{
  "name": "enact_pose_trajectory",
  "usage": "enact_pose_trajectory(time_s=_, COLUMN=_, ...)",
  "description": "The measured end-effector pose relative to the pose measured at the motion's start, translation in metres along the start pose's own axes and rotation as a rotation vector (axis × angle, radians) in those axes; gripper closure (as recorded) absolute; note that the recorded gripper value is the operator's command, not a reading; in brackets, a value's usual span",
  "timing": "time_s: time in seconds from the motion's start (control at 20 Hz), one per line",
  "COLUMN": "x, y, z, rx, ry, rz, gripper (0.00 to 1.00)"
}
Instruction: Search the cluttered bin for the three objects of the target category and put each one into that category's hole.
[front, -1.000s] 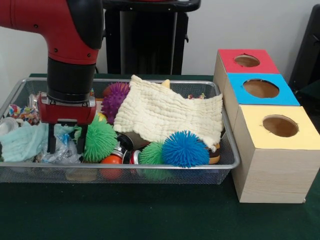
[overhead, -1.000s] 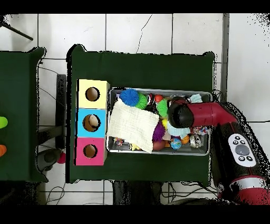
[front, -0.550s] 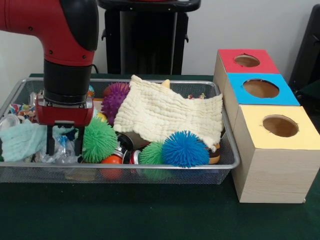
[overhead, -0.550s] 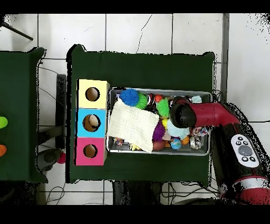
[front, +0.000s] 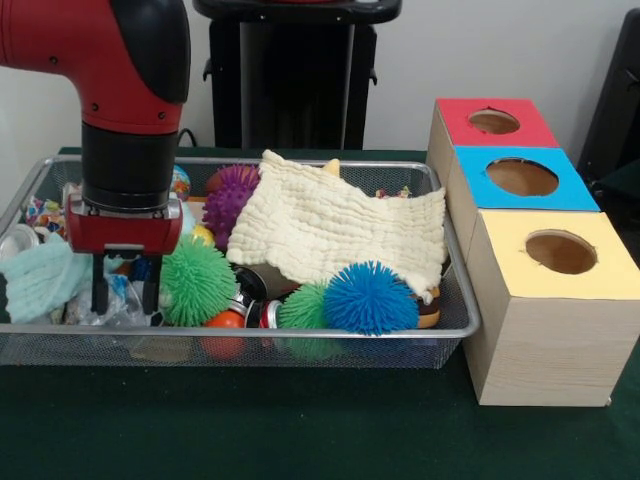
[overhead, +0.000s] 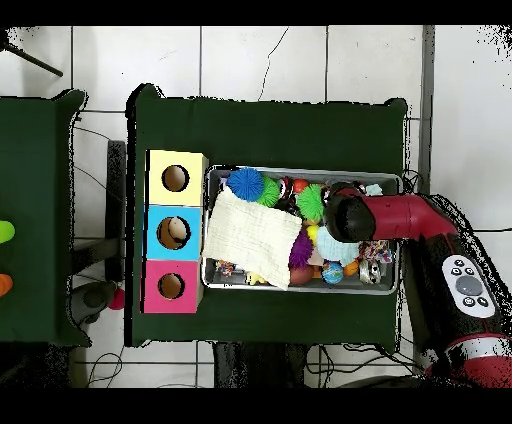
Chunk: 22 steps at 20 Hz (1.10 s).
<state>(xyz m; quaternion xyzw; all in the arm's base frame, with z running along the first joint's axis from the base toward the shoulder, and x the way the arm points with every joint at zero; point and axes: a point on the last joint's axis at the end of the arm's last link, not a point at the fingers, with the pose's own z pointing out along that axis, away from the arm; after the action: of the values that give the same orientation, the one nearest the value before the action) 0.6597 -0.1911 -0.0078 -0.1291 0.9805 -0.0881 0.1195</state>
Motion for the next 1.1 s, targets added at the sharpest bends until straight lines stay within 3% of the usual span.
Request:
enact_pose_trajectory(time_s=0.7, x=0.001, y=-0.002, z=-0.002, rx=0.004, ry=0.001, rz=-0.012, gripper=1.0)
enact_pose_trajectory(time_s=1.1, x=0.004, y=-0.002, z=-0.023, rx=0.003, ry=0.064, rz=-0.023, gripper=1.0)
